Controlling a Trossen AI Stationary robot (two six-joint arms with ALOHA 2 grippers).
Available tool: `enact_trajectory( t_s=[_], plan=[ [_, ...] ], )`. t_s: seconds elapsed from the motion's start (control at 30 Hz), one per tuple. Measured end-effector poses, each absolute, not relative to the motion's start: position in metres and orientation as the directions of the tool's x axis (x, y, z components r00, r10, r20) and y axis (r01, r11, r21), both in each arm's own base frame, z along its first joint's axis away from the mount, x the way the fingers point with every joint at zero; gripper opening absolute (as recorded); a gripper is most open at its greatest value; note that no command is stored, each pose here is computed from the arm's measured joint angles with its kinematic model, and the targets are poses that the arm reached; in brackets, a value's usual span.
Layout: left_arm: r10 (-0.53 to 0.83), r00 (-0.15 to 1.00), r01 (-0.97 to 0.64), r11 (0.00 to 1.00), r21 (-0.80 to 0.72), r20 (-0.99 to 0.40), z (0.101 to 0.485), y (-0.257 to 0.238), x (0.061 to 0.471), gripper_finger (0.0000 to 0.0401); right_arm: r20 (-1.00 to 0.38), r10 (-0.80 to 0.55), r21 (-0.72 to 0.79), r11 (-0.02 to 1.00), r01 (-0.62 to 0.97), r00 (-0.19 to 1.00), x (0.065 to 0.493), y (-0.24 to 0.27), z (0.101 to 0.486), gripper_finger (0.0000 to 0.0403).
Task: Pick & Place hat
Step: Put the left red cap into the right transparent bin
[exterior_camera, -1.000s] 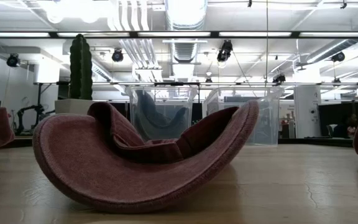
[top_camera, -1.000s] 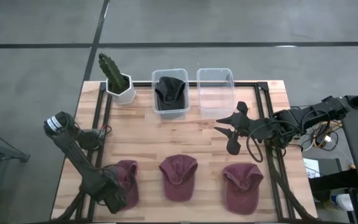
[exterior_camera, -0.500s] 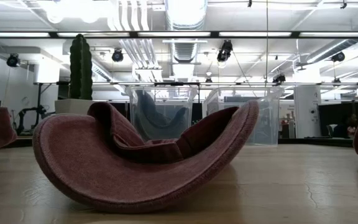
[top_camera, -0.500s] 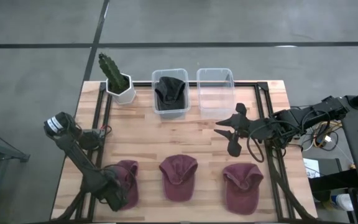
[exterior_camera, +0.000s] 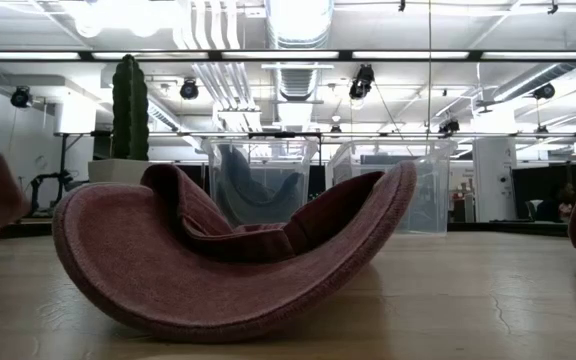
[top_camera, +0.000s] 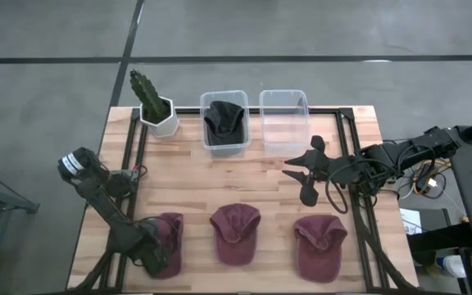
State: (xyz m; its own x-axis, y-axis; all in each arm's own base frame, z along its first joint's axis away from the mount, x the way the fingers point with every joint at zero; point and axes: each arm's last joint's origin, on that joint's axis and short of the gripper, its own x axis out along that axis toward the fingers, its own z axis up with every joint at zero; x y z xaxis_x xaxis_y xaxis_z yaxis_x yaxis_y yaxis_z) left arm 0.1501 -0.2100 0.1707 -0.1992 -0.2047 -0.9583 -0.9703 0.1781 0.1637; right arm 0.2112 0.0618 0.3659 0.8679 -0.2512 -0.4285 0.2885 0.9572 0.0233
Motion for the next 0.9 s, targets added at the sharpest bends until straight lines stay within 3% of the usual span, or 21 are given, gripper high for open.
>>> enact_trajectory(
  t_s=[0.4, 0.73, 0.9],
  plan=[
    [-0.142, 0.061, -0.984, 0.156, -0.083, -0.988, 0.182, -0.202, 0.164, 0.0170, -0.427, -0.252, 0.024, 0.957, 0.289, 0.868, 0.211, 0.062, 0.366, 0.0123],
    [-0.105, 0.258, -0.940, 0.204, -0.275, -0.960, 0.194, -0.200, 0.169, 0.0170, -0.427, -0.253, 0.023, 0.957, 0.290, 0.868, 0.211, 0.062, 0.366, 0.0123],
    [-0.097, 0.284, -0.927, 0.226, -0.299, -0.954, 0.195, -0.200, 0.170, 0.0170, -0.427, -0.253, 0.020, 0.957, 0.289, 0.868, 0.211, 0.062, 0.366, 0.0123]
  ],
)
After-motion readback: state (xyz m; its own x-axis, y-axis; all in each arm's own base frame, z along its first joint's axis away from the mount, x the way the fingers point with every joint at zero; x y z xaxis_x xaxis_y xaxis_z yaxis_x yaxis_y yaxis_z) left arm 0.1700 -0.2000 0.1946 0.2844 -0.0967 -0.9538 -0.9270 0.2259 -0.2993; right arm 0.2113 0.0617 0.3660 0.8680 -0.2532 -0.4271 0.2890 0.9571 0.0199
